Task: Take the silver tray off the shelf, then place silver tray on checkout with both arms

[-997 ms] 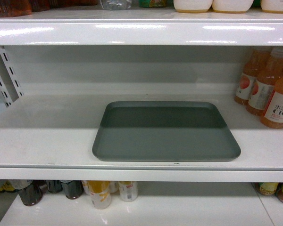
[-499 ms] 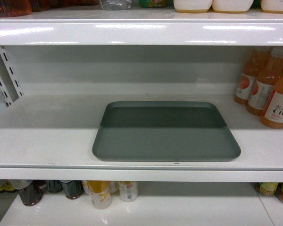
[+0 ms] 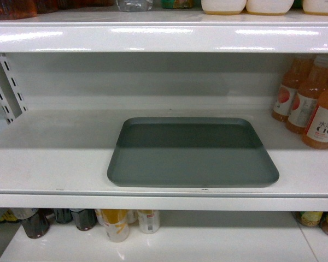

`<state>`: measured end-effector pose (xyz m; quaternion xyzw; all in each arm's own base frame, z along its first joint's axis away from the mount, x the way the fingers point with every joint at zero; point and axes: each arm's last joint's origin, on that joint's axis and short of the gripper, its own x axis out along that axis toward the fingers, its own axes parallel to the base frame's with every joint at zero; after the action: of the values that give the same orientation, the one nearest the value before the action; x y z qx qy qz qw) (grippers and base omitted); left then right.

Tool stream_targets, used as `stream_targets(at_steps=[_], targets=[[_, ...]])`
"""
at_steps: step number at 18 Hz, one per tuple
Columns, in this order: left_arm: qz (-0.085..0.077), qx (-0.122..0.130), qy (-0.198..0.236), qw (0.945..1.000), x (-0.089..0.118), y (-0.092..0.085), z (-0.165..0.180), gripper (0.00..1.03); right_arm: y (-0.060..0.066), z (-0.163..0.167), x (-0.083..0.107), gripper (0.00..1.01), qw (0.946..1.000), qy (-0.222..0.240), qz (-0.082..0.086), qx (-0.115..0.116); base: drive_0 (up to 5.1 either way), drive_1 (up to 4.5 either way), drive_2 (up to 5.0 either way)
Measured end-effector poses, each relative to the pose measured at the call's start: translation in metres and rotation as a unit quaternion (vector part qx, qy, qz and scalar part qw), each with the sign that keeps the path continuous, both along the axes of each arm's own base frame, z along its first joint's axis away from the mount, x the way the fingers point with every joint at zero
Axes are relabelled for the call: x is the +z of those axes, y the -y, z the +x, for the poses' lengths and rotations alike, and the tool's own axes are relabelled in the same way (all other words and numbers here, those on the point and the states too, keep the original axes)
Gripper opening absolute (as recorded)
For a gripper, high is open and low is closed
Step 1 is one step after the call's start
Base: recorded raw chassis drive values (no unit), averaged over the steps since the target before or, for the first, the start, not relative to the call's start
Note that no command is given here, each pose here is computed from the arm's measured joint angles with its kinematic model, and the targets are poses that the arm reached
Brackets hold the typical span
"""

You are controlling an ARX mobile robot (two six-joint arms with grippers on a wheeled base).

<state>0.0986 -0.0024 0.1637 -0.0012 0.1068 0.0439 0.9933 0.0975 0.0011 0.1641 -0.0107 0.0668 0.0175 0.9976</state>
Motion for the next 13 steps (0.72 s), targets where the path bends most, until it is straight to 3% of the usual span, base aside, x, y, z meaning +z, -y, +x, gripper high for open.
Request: stream_targets(at_steps=[1,3,5,8,10,13], targets=[[0.007,0.018,-0.055,0.9983,0.005,0.002,0.009,0.98,-0.004,0.009,0.0,0.98,0.9984,-0.055,-0.007,0.016,0.0,0.0,0.0],[-0.018,0.023,-0.088,0.9956,0.006,-0.002,0.031,0.98,-0.011,0.027,0.001,0.98,0.9956,-0.083,-0.016,0.039,0.0,0.0,0.0],[-0.035,-0.026,-0.121,0.9917,-0.001,0.003,0.059,0.98,-0.018,0.05,-0.002,0.98,0.9933,-0.104,-0.022,0.044,0.0,0.0,0.0],[-0.051,-0.067,-0.165,0.9827,-0.015,0.015,0.111,0.98,-0.033,0.091,-0.012,0.98,0.9892,-0.135,-0.013,0.057,0.0,0.0,0.0],[-0.058,-0.084,-0.202,0.9742,-0.035,0.027,0.141,0.98,-0.041,0.12,-0.026,0.98,0.986,-0.156,-0.005,0.058,0.0,0.0,0.0],[-0.05,-0.089,-0.266,0.9585,-0.068,0.042,0.175,0.98,-0.046,0.158,-0.049,0.98,0.9783,-0.201,0.001,0.047,0.0,0.0,0.0]])
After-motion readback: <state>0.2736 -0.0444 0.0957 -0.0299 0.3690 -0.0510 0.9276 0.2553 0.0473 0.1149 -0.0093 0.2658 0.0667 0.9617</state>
